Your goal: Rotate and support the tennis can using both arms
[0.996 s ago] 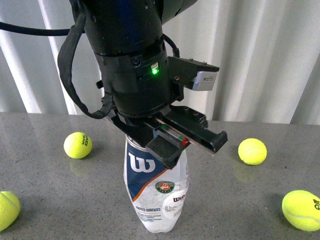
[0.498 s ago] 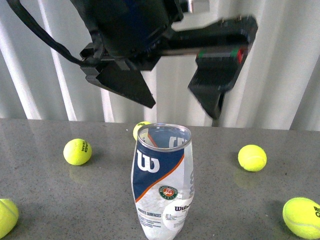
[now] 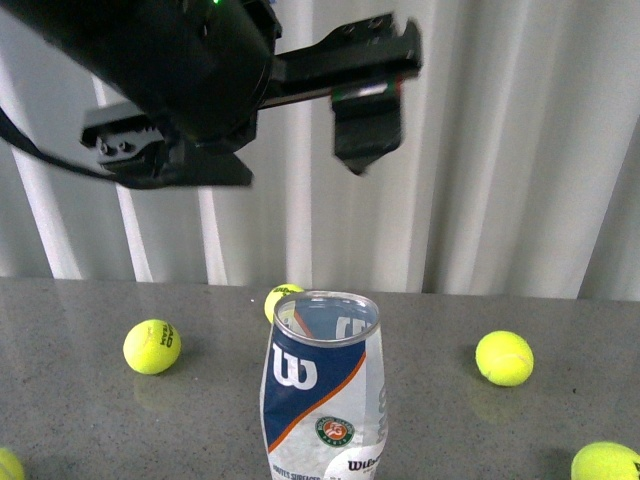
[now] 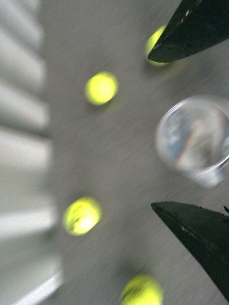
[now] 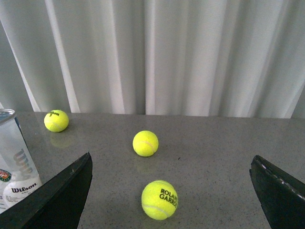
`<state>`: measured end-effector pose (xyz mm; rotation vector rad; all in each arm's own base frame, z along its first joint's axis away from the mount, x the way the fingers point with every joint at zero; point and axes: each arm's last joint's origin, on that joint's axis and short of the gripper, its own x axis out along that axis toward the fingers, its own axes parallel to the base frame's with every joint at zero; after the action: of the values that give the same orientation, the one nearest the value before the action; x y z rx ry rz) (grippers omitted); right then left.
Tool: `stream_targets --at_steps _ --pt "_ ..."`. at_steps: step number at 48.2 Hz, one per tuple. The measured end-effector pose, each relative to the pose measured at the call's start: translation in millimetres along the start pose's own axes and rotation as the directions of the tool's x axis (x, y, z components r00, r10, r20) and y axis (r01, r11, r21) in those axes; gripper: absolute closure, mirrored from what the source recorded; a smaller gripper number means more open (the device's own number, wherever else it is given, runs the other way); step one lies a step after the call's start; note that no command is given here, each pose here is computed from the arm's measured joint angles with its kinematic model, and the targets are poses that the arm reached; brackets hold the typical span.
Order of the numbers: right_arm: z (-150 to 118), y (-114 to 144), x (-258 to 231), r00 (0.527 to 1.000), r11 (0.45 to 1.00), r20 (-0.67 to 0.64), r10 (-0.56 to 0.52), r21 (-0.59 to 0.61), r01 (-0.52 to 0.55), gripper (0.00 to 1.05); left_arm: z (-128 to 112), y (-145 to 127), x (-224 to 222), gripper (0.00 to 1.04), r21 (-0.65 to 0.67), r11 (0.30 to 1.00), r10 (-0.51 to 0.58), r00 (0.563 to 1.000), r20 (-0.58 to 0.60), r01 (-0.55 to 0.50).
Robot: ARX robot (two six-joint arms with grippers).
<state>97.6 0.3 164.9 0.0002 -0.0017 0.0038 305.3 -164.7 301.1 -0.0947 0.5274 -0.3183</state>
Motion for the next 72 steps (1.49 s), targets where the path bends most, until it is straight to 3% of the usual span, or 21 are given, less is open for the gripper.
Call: stream_targets --at_steps 2,4,8,12,19,28,41,59,72 --pt "0.0 0.0 0.0 1.0 1.0 0.0 0.0 0.0 0.0 0.07 -8.6 8.0 -4.6 0.25 0.029 0.993 0.106 0.975 0.197 -0.114" --pt "0.0 0.0 0.0 1.0 1.0 0.0 0.0 0.0 0.0 0.07 -21.0 22.4 -14.9 0.34 0.017 0.973 0.212 0.912 0.35 -0.232" --pt "0.0 -0.1 0.0 1.0 1.0 0.0 -0.003 0.0 0.003 0.07 -45.5 50.4 -39.1 0.52 -0.023 0.959 0.256 0.825 0.503 -0.283" --pt "0.0 0.0 0.0 1.0 1.0 0.0 0.001 0.0 -0.001 0.07 -71.0 71.6 -54.9 0.7 -0.024 0.951 0.274 0.806 0.525 -0.308" --pt "0.0 0.0 0.0 1.0 1.0 0.0 0.0 0.0 0.0 0.07 -112.1 93.4 -71.1 1.02 0.005 0.953 0.26 0.828 0.496 -0.303" --pt "0.0 0.0 0.0 1.0 1.0 0.0 0.0 0.0 0.0 0.07 -146.2 112.7 -94.5 1.01 0.002 0.948 0.274 0.82 0.503 -0.318" --pt "0.0 0.0 0.0 1.0 1.0 0.0 0.0 0.0 0.0 0.07 -176.2 122.7 -115.0 1.01 0.002 0.948 0.275 0.82 0.501 -0.319" --pt "0.0 0.0 0.0 1.0 1.0 0.0 0.0 0.0 0.0 0.07 -198.3 130.9 -130.5 1.01 0.001 0.948 0.275 0.816 0.509 -0.319" --pt "0.0 0.0 0.0 1.0 1.0 0.0 0.0 0.0 0.0 0.07 -199.3 128.3 -138.0 1.01 0.004 0.948 0.268 0.807 0.527 -0.317"
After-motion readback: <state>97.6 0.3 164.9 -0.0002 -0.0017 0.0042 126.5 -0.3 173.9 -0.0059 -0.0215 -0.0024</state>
